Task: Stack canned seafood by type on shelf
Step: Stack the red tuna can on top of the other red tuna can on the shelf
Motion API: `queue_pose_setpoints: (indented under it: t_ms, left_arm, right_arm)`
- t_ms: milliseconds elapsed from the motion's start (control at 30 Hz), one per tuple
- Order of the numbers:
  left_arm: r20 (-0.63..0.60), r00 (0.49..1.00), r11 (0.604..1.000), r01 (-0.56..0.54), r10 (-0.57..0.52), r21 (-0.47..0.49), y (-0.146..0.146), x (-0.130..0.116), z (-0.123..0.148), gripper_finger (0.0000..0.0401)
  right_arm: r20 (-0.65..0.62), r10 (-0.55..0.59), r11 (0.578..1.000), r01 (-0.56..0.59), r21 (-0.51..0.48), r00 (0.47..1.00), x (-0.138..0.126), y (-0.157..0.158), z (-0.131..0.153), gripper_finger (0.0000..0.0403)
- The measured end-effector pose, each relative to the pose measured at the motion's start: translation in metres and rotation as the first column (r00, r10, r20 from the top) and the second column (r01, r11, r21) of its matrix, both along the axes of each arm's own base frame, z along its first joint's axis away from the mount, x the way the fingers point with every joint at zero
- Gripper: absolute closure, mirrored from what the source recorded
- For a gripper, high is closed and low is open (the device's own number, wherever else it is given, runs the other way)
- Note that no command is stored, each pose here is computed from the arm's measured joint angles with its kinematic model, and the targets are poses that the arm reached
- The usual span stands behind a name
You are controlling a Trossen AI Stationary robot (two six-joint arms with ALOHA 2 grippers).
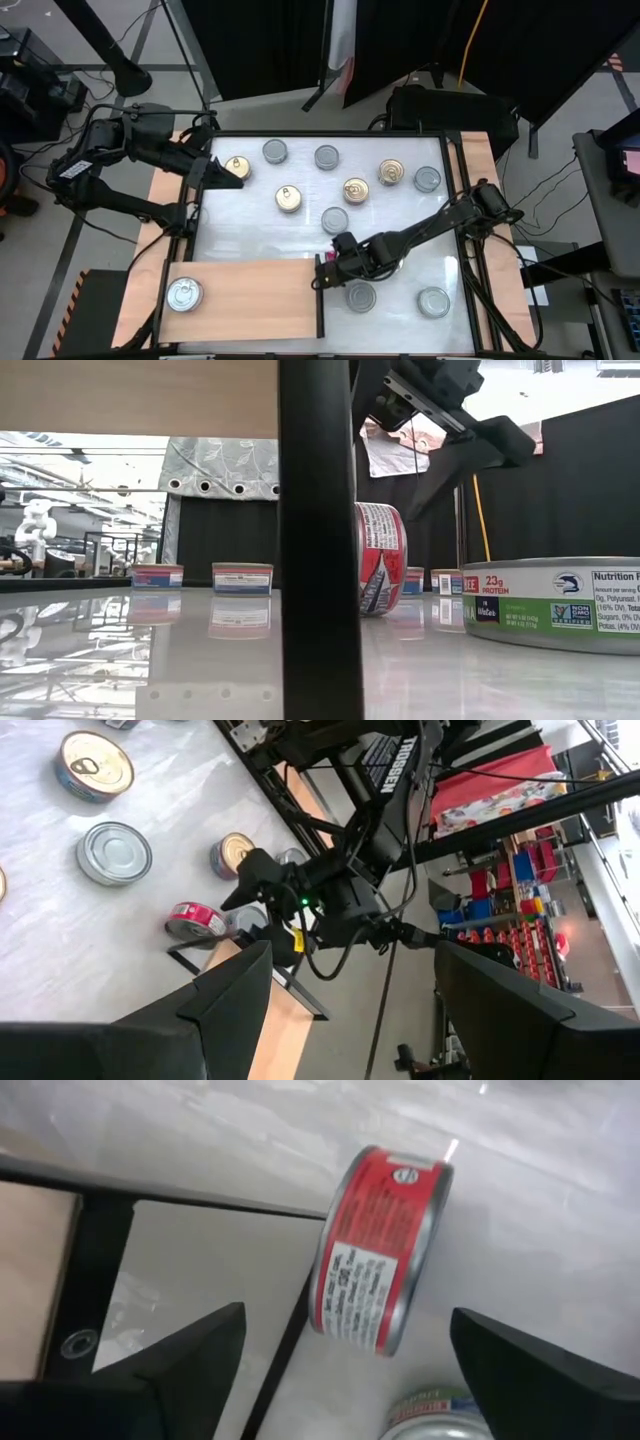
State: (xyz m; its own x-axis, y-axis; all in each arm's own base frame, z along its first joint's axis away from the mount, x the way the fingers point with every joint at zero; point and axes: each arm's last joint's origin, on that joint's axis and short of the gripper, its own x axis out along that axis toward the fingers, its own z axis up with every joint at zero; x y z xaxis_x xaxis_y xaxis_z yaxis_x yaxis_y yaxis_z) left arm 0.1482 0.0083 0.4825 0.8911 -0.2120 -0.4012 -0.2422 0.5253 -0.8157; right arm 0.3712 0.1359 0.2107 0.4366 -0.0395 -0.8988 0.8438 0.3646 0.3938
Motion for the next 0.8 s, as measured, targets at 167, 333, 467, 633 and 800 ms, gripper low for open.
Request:
queue_pose_setpoints:
  t_ms: [167,333,467,633,800]
  left_arm:
    - [0.000,1.000,1.000,0.000,0.000,0.000,0.000,0.000,0.000,0.0122]
    - [0.000,1.000,1.000,0.000,0.000,0.000,0.000,0.000,0.000,0.0122]
    - [0.000,1.000,1.000,0.001,-0.001,-0.001,0.000,0.000,0.000,0.0122]
    - [-0.005,1.000,1.000,0.001,-0.001,-0.001,0.000,0.000,0.000,0.0122]
    - [-0.006,1.000,1.000,0.001,-0.001,-0.001,0.000,0.000,-0.001,0.0122]
  right_arm:
    - [0.000,0.032,0.999,-0.032,-0.025,1.000,0.000,-0.001,0.000,0.0106]
    - [0.005,0.039,0.998,-0.038,-0.042,0.999,-0.002,0.005,-0.001,0.0133]
    - [0.000,0.043,0.998,-0.043,-0.042,0.999,-0.007,0.016,-0.002,0.0131]
    - [-0.028,0.037,0.995,-0.039,-0.096,0.999,-0.019,0.031,-0.004,0.0102]
    - [-0.064,0.044,0.988,-0.053,-0.142,0.997,-0.035,0.049,-0.008,0.0077]
